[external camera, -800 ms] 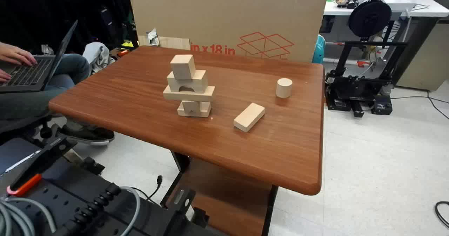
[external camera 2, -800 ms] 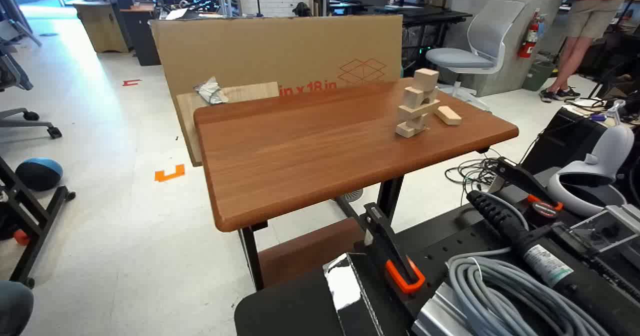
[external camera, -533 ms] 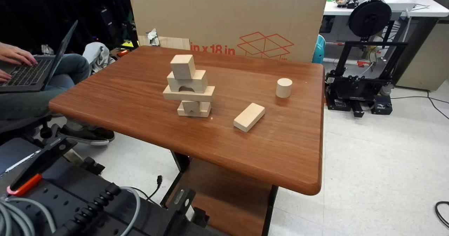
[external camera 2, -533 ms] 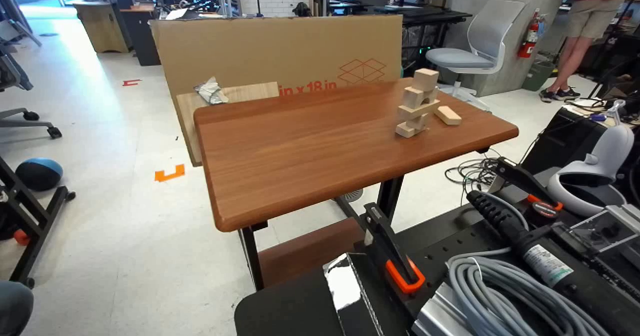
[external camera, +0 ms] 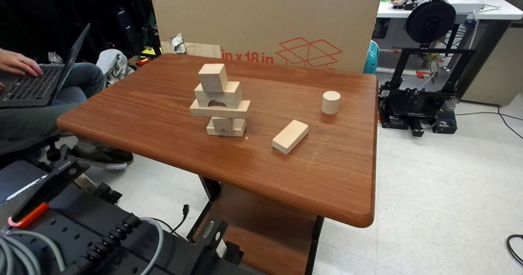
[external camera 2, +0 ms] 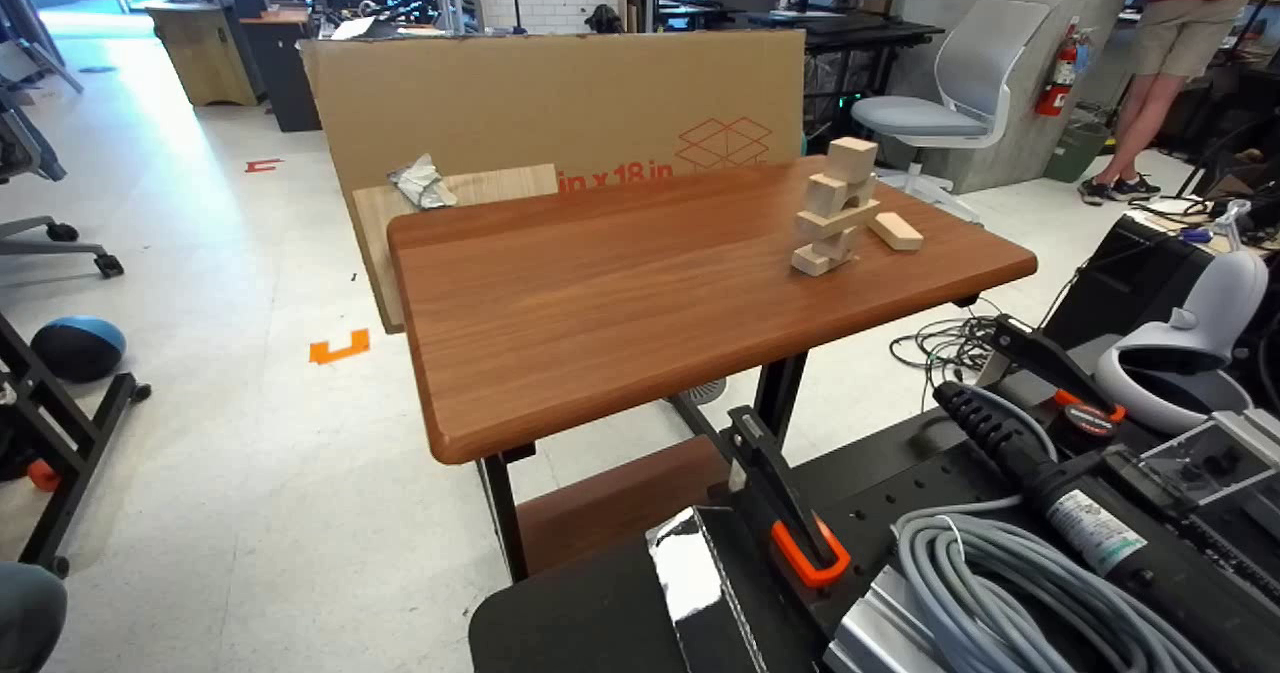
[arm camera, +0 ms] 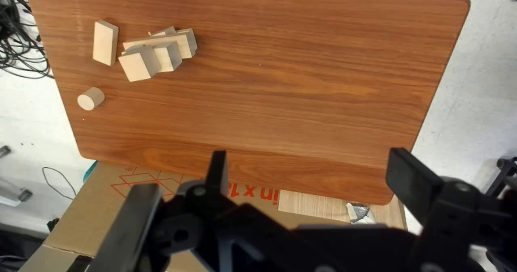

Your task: Pick up the square object and put it on the table

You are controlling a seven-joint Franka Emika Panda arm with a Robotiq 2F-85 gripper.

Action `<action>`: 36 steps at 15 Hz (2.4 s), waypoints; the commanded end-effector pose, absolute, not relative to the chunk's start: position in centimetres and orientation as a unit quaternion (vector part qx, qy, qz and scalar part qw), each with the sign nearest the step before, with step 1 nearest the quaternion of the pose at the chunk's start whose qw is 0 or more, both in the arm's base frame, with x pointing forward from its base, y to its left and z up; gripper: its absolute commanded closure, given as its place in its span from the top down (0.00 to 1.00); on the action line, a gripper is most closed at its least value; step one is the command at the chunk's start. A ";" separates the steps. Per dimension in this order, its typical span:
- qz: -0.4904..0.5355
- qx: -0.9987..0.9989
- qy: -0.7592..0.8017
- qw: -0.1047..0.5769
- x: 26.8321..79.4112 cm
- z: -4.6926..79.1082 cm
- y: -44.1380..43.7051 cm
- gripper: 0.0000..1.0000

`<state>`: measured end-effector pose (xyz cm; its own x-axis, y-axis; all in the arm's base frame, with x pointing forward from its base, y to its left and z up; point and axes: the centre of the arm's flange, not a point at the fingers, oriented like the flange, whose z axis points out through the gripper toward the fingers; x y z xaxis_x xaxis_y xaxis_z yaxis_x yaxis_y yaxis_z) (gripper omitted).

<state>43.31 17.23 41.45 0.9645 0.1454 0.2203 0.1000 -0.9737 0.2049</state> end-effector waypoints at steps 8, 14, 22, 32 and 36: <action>0.108 0.988 0.063 0.086 43.2 41.3 17.3 1.00; 0.101 0.990 0.066 0.066 44.1 41.2 13.7 1.00; 0.063 0.994 0.078 0.050 47.2 41.2 2.2 1.00; -0.004 0.996 0.091 0.012 51.8 33.2 -0.6 1.00; -0.018 0.997 0.078 0.019 52.1 31.5 -2.1 1.00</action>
<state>51.02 -0.73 32.16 0.9860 0.1640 -0.0291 0.1649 -0.9857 0.0334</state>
